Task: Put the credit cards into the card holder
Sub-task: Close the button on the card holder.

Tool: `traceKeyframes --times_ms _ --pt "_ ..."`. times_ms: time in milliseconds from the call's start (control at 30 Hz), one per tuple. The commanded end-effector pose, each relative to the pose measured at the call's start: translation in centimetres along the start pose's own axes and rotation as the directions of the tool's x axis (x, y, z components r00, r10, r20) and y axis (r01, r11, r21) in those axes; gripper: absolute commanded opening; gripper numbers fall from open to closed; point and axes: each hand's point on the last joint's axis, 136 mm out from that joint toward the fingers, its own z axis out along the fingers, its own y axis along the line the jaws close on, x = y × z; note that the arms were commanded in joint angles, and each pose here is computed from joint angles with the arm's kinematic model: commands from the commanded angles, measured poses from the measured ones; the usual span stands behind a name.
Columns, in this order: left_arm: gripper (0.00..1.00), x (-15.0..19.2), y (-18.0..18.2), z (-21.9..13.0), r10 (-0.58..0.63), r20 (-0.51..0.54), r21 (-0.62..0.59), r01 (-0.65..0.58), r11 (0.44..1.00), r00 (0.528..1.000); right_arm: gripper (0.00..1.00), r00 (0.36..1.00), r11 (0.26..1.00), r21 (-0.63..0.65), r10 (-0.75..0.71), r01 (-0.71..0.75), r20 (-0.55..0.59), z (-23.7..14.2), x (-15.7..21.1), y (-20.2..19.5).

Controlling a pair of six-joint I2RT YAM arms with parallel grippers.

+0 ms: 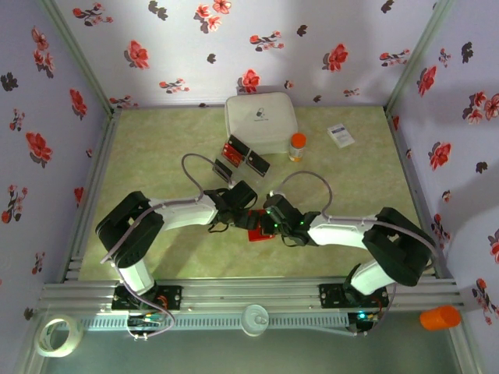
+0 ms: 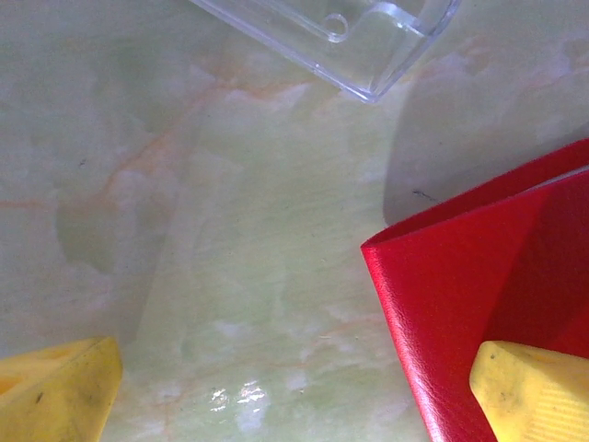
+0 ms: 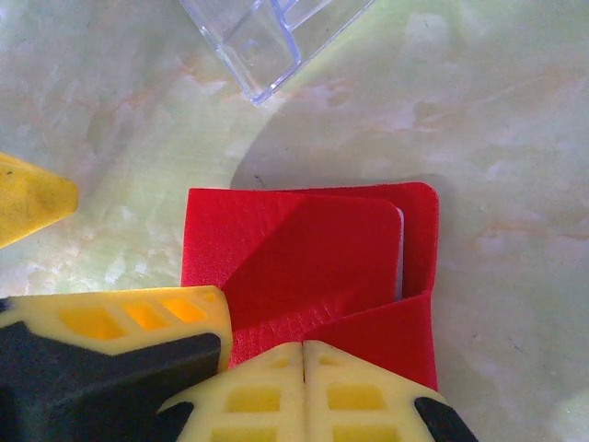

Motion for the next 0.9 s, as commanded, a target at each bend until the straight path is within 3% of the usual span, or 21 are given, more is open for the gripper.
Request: traceKeyframes --times_ms 0,333,600,867 --pt "1.0 2.8 1.3 2.1 0.034 -0.078 -0.063 -0.039 0.997 0.996 0.0 0.94 0.986 0.161 0.027 0.03 -0.34 0.8 10.2 -5.5" --pt "1.0 2.8 1.1 2.1 0.031 -0.072 -0.055 -0.035 0.998 0.997 0.0 0.93 0.985 0.174 0.078 -0.015 -0.358 0.6 11.8 -6.3" --pt "1.0 2.8 1.1 2.2 0.032 -0.074 -0.052 -0.035 0.998 0.997 0.0 0.939 0.995 0.1 0.05 -0.016 -0.339 0.4 9.5 -3.4" --pt "1.0 2.9 1.1 2.2 0.031 -0.076 -0.052 -0.035 0.998 0.997 0.0 0.964 0.998 -0.002 0.053 -0.055 -0.262 -0.2 5.0 0.4"
